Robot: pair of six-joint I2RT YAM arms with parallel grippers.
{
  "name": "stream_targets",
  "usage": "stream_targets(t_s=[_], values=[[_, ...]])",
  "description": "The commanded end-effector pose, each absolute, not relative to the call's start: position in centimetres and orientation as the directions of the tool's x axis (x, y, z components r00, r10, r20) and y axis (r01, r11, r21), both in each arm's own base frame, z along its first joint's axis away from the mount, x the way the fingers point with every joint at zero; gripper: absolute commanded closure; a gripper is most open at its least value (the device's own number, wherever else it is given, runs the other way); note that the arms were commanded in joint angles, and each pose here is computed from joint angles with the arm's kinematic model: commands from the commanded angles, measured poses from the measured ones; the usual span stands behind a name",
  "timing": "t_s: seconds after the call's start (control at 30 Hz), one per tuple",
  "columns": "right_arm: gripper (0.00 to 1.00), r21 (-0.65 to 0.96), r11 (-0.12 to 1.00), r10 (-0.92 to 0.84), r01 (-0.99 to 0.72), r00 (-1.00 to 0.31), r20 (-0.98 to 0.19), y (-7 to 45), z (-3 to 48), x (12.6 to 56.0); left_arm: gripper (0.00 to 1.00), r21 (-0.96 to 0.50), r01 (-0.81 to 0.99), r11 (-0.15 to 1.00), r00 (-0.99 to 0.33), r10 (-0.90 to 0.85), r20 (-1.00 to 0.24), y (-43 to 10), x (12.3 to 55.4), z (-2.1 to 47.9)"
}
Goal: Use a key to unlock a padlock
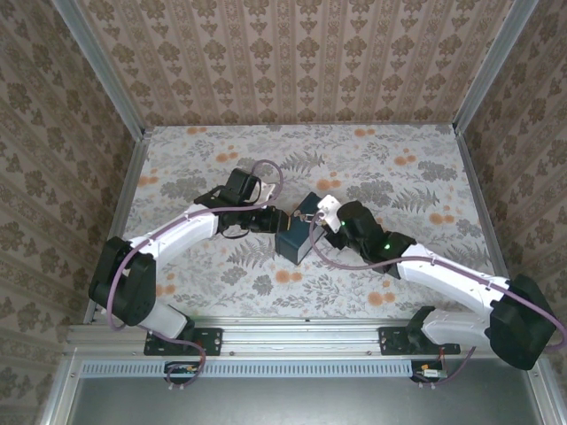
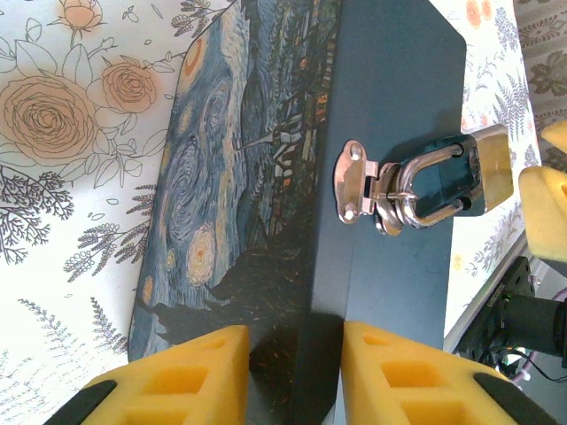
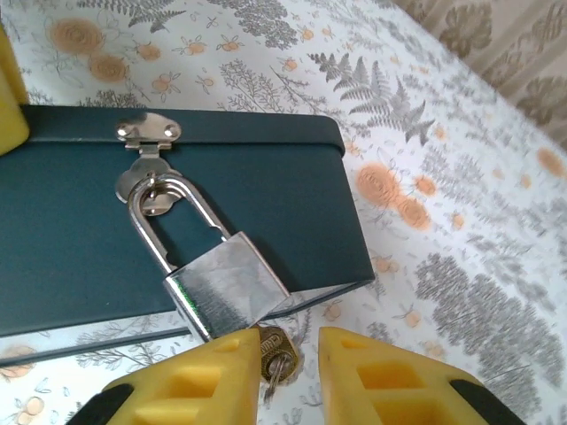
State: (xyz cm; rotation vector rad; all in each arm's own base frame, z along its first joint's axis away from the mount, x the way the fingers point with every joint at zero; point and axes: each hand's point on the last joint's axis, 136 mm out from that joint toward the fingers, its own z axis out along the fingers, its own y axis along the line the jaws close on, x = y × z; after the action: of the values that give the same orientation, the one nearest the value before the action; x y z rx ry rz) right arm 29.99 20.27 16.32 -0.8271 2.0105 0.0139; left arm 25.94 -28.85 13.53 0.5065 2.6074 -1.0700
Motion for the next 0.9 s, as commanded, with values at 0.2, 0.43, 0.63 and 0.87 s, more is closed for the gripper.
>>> stream_targets(t_s=[0.2,0.43,0.63,0.87], values=[[0.45,-0.211,0.73,-0.523,-0.65,-0.333,-0.785,21.0,17.5,27.9,0.69,-0.563,0.34,0.753,-0.936,0.216,-0.276,-26.5,25.6,9.6],[0.4,-0.569,0.586,-0.72,-0.576,-0.049,-0.692,20.6,17.3,29.9,0.69,-0.567,0.334,0.753,-0.938,0.208,-0.277,-26.4,26.3,9.5],[0.4,-0.698,0.407,-0.83,-0.589,0.079,-0.551,21.9,15.8,30.5,0.7,-0.573,0.332,0.749,-0.939,0.206,-0.275,-26.3,26.7,9.4],[0.4,-0.773,0.352,-0.858,-0.527,0.147,-0.491,22.5,17.0,31.5,0.71,-0.577,0.338,0.744,-0.937,0.206,-0.282,-26.4,27.1,9.6]])
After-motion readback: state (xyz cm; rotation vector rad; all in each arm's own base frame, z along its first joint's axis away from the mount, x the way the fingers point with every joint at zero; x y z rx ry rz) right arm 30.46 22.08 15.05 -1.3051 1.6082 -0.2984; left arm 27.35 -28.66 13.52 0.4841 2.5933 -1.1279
